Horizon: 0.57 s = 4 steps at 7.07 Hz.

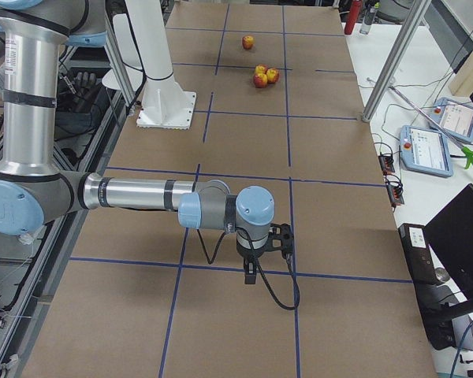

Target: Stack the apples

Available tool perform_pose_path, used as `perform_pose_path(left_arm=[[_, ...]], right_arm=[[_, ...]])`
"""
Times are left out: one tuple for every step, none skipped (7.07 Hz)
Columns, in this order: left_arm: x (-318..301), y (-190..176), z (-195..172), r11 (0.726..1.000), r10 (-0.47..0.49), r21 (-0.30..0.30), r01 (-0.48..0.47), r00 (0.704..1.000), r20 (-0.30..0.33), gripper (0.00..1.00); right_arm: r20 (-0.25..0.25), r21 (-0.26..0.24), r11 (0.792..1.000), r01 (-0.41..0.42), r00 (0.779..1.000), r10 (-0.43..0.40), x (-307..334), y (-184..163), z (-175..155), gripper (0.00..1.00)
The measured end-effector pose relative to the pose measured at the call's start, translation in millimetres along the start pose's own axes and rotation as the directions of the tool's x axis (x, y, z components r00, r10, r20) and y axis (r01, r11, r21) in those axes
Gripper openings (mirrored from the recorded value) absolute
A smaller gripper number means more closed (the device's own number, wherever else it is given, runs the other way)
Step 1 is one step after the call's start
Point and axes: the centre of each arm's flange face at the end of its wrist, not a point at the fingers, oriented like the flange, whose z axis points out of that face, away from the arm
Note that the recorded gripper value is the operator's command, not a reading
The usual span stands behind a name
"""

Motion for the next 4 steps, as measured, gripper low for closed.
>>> perform_pose_path(left_arm=[[5.6,-9.1,-5.4,1.000,0.017,0.003,-0.017,0.999,0.029,1.00],[13.7,-25.8,-14.8,0.999,0.047,0.005,-0.047,0.995,0.092,1.00],[16.2,-36.4,-19.1,0.998,0.060,0.001,-0.061,0.989,0.135,1.00],[19.8,-40.9,-22.2,0.998,0.067,0.002,-0.068,0.986,0.155,1.00]], right_arm=[[0.000,0.000,1.000,0.000,1.000,0.000,0.0,0.0,0.0,1.00],[0.000,0.000,1.000,0.000,1.000,0.000,0.0,0.0,0.0,1.00],[0.000,0.000,1.000,0.000,1.000,0.000,0.0,0.0,0.0,1.00],[0.000,0.000,1.000,0.000,1.000,0.000,0.0,0.0,0.0,1.00]])
